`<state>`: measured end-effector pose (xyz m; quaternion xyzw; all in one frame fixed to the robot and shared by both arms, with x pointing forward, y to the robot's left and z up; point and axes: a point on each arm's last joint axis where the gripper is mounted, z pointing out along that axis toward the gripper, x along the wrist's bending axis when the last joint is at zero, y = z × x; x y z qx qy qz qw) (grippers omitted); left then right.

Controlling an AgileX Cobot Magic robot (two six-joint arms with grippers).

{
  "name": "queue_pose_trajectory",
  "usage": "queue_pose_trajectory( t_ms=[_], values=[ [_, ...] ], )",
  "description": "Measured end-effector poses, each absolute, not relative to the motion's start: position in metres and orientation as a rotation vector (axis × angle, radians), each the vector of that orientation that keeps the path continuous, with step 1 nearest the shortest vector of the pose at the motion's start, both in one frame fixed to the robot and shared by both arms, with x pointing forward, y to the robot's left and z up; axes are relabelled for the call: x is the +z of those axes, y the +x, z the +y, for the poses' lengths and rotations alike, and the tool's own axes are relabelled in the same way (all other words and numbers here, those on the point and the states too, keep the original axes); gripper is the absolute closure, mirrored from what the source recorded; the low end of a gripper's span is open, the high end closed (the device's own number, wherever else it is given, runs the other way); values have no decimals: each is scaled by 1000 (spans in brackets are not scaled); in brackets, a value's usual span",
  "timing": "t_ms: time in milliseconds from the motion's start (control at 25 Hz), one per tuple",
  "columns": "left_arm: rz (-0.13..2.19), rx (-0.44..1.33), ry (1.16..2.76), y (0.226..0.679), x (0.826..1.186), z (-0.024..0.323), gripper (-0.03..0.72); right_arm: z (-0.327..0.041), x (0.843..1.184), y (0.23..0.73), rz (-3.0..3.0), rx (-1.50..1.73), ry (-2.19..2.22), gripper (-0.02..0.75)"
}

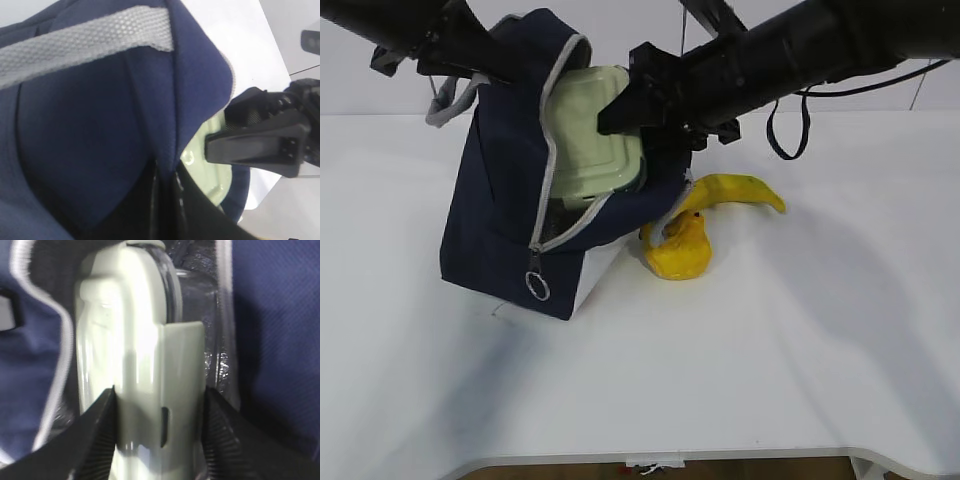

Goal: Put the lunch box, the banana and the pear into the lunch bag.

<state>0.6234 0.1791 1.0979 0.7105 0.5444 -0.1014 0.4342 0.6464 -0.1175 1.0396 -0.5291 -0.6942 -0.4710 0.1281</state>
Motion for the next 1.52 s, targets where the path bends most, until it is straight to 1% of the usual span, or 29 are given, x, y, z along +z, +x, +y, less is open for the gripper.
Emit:
queue_pose_trajectory(
  t_ms=[280, 560, 760, 920, 1160, 1320, 1520],
  values=[
    [1349, -256, 1792, 622, 1097, 179, 694, -102, 1026, 664, -2027, -1375, -1530, 351],
    [1347, -262, 1933, 615, 1090, 184, 694, -94, 1016, 683, -2055, -1349, -1555, 351],
    [1353, -241, 2006, 613, 1086, 187, 694, -91, 1005, 692, -2057, -1312, -1563, 351],
    [1352, -227, 2025, 613, 1084, 188, 694, -88, 996, 694, -2077, -1272, -1560, 352],
    [1353, -223, 2034, 613, 1084, 189, 694, -84, 992, 694, -2142, -1237, -1551, 352],
    [1363, -243, 2043, 616, 1077, 188, 694, -83, 975, 697, -2143, -1191, -1566, 352],
    [1376, -274, 2055, 619, 1069, 187, 694, -82, 967, 699, -2157, -1182, -1587, 352]
  ],
)
